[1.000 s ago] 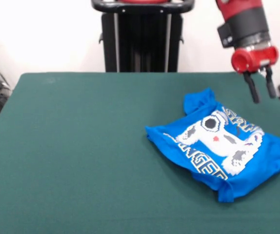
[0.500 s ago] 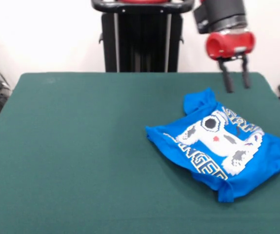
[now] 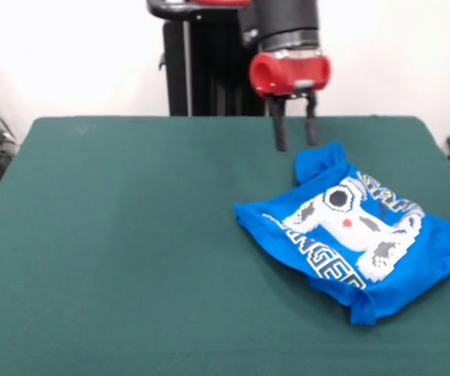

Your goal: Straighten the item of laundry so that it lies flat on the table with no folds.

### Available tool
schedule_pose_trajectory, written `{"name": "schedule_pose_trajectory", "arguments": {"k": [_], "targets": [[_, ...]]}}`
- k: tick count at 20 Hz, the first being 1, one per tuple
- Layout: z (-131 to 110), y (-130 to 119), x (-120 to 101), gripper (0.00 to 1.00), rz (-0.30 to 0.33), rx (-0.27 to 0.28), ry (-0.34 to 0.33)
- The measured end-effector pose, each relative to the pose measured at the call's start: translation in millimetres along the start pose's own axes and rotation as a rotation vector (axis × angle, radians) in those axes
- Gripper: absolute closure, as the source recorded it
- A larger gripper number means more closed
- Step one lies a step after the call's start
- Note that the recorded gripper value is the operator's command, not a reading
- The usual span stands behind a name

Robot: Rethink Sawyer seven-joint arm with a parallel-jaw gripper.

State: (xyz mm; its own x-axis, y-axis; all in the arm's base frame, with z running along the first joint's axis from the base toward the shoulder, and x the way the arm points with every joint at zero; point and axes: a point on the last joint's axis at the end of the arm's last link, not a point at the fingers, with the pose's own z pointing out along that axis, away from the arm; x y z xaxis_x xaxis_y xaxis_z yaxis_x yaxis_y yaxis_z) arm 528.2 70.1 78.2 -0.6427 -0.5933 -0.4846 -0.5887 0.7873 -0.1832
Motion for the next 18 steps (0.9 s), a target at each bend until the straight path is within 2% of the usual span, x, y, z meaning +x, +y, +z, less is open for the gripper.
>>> {"name": "schedule_pose_trajectory", "arguments": {"k": [6, 9, 11, 15, 18], "targets": [[-15, -32, 0, 0.0, 0.04, 0.034, -0.023], [-21, -47, 0, 0.0, 0.022, 0.039, -0.022], [-22, -54, 0, 0.0, -0.011, 0.031, -0.009], [-23, -74, 1, 0.0, -0.157, -0.026, 0.05], [-20, -87, 0, 0.0, -0.224, -0.06, 0.074]]}}
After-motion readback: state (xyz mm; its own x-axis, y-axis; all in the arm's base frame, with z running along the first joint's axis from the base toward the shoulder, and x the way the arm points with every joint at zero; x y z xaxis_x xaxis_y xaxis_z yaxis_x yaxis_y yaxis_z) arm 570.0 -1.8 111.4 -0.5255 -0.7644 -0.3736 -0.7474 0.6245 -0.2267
